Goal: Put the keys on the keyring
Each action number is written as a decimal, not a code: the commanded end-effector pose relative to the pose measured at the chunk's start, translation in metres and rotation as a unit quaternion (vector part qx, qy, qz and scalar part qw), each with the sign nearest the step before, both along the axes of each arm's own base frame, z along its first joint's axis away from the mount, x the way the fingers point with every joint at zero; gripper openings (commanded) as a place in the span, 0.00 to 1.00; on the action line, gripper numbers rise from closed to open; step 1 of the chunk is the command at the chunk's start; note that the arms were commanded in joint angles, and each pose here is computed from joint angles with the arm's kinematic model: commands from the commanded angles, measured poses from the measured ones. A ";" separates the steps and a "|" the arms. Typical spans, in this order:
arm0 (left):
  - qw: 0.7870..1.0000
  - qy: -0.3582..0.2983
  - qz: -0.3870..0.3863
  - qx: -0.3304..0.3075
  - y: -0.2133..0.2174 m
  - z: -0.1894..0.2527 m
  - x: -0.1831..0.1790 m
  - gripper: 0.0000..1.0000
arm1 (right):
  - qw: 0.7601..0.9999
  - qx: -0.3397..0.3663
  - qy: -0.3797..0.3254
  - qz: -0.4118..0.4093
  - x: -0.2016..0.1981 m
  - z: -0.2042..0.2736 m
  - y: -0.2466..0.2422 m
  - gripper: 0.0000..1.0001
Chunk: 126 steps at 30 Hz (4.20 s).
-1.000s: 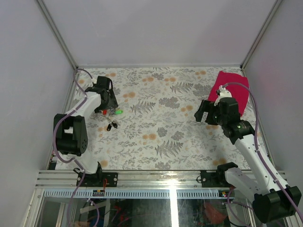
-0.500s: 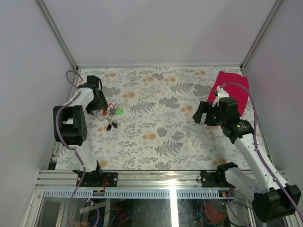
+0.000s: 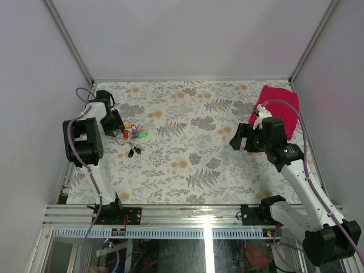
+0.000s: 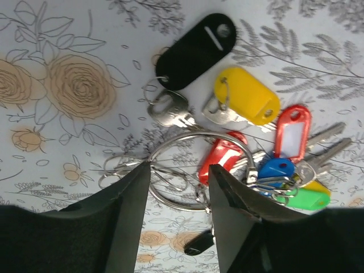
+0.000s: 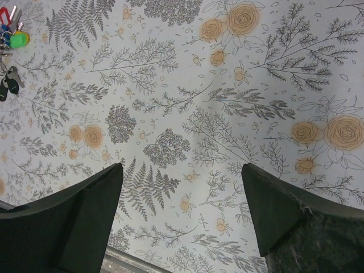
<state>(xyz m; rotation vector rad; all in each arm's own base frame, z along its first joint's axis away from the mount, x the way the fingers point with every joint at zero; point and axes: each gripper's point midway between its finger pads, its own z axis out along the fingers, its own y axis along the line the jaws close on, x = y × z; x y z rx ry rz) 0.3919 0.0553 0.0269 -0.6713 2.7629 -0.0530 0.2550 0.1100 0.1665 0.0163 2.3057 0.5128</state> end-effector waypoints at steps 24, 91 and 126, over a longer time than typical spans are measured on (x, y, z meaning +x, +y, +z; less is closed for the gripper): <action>0.992 0.018 -0.115 -0.047 -0.082 -0.007 -0.020 0.26 | 0.999 0.033 -0.011 0.017 -0.001 0.008 0.011 0.91; 0.876 -0.340 -0.136 -0.313 -0.314 0.388 -0.107 1.00 | 0.990 0.054 0.053 0.116 -0.027 -0.043 0.190 0.88; 0.924 -0.292 -0.163 -0.185 -0.256 0.273 -0.106 1.00 | 0.974 -0.100 0.137 0.152 -0.048 -0.154 0.220 0.36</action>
